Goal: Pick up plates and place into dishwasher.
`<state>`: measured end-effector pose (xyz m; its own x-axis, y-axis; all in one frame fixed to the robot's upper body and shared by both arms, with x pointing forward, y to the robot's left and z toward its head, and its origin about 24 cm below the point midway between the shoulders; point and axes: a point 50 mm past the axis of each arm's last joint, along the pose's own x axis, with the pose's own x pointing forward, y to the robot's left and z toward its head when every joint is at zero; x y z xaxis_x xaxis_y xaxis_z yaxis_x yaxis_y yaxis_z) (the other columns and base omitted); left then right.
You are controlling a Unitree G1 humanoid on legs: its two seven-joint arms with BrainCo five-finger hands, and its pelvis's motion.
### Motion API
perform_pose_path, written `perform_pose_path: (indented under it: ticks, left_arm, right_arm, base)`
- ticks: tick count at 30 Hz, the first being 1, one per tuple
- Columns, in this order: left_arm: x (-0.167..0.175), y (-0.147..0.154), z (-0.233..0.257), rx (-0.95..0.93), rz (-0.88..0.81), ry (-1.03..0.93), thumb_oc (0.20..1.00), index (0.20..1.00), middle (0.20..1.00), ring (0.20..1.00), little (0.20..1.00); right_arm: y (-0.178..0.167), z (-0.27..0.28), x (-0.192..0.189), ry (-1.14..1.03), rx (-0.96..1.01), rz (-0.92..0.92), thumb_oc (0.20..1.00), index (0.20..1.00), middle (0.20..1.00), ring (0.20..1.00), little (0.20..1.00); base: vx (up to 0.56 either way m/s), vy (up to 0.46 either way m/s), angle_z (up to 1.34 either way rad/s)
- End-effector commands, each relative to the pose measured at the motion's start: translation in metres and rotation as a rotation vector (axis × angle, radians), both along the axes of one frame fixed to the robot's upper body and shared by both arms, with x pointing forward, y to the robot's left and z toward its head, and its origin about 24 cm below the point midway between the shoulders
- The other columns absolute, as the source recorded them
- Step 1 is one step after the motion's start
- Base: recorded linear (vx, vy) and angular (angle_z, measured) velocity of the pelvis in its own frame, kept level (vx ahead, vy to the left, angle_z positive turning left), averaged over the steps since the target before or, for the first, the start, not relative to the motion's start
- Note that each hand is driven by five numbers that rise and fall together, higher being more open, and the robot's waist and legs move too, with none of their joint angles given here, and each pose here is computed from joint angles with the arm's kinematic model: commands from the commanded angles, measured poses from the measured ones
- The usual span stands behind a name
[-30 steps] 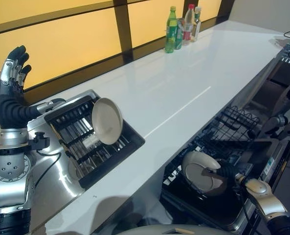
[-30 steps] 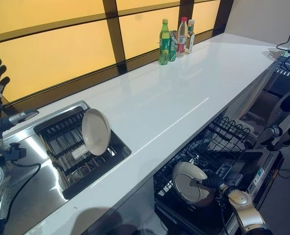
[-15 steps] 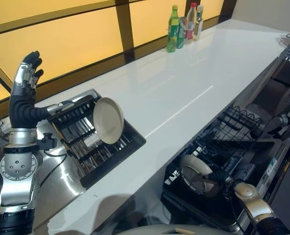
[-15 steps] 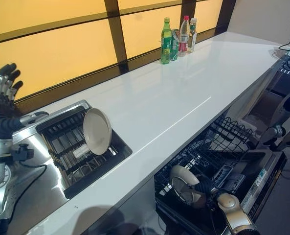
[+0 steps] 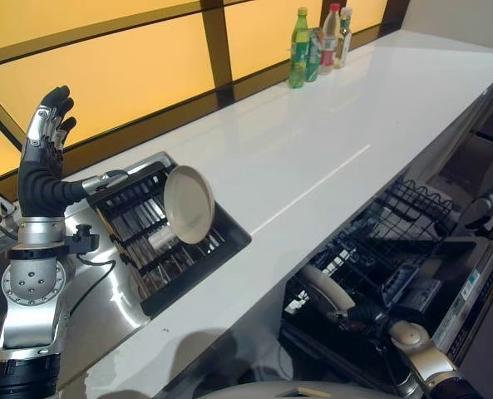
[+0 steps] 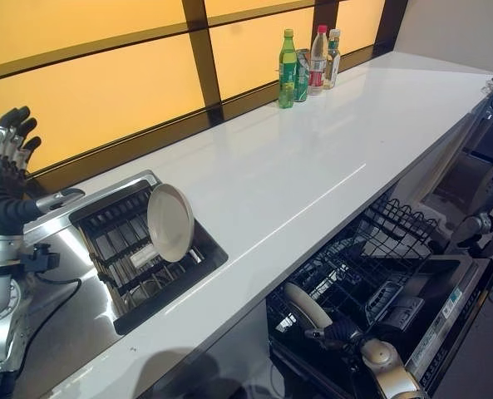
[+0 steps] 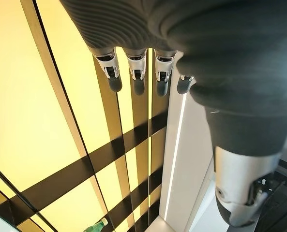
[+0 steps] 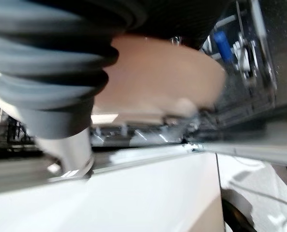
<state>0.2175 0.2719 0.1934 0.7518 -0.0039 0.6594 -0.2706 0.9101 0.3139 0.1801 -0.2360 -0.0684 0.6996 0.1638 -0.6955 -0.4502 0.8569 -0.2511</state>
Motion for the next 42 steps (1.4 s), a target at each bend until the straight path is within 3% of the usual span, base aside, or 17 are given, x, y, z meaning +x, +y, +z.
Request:
perform_pose_path:
  ticks: [1, 9, 18, 21, 31, 37, 42]
  left_arm:
    - [0.001, -0.003, 0.015, 0.064, -0.023, -0.066, 1.000, 1.000, 1.000, 1.000, 1.000]
    - [0.002, 0.009, 0.008, 0.099, 0.055, -0.051, 1.000, 1.000, 1.000, 1.000, 1.000]
    - [-0.004, 0.018, -0.004, 0.164, 0.152, -0.024, 1.000, 1.000, 1.000, 1.000, 1.000]
    - [-0.004, 0.022, -0.006, 0.234, 0.206, -0.021, 1.000, 1.000, 1.000, 1.000, 1.000]
    - [-0.010, 0.025, -0.014, 0.768, 0.321, 0.016, 1.000, 1.000, 1.000, 1.000, 1.000]
    - [-0.011, 0.027, 0.002, 0.923, 0.383, -0.050, 1.000, 1.000, 1.000, 1.000, 1.000]
    - [0.000, 0.021, -0.001, 0.989, 0.388, -0.132, 1.000, 1.000, 1.000, 1.000, 1.000]
  right_arm:
    - [-0.002, 0.038, 0.026, -0.192, 0.022, -0.013, 1.000, 1.000, 1.000, 1.000, 1.000]
    - [-0.021, 0.132, 0.061, -0.630, 0.002, -0.045, 1.000, 1.000, 1.000, 1.000, 1.000]
    - [-0.027, 0.193, 0.064, -0.910, -0.008, -0.041, 1.000, 1.000, 1.000, 1.000, 1.000]
    - [-0.023, 0.211, 0.064, -0.996, 0.052, -0.024, 1.000, 1.000, 1.000, 1.000, 1.000]
    - [-0.011, 0.250, 0.060, -1.188, 0.187, 0.034, 1.000, 1.000, 1.000, 1.000, 1.000]
    - [0.008, 0.263, 0.062, -1.288, 0.283, 0.087, 1.000, 1.000, 1.000, 1.000, 1.000]
    - [0.005, 0.280, 0.054, -1.411, 0.347, 0.076, 1.000, 1.000, 1.000, 1.000, 1.000]
  base:
    - [-0.07, -0.054, 0.01]
    - [-0.09, -0.032, 0.00]
    - [-0.08, -0.021, -0.04]
    - [-0.06, -0.024, -0.07]
    - [-0.04, -0.024, -0.08]
    - [0.10, 0.102, -0.47]
    - [0.12, 0.195, -0.45]
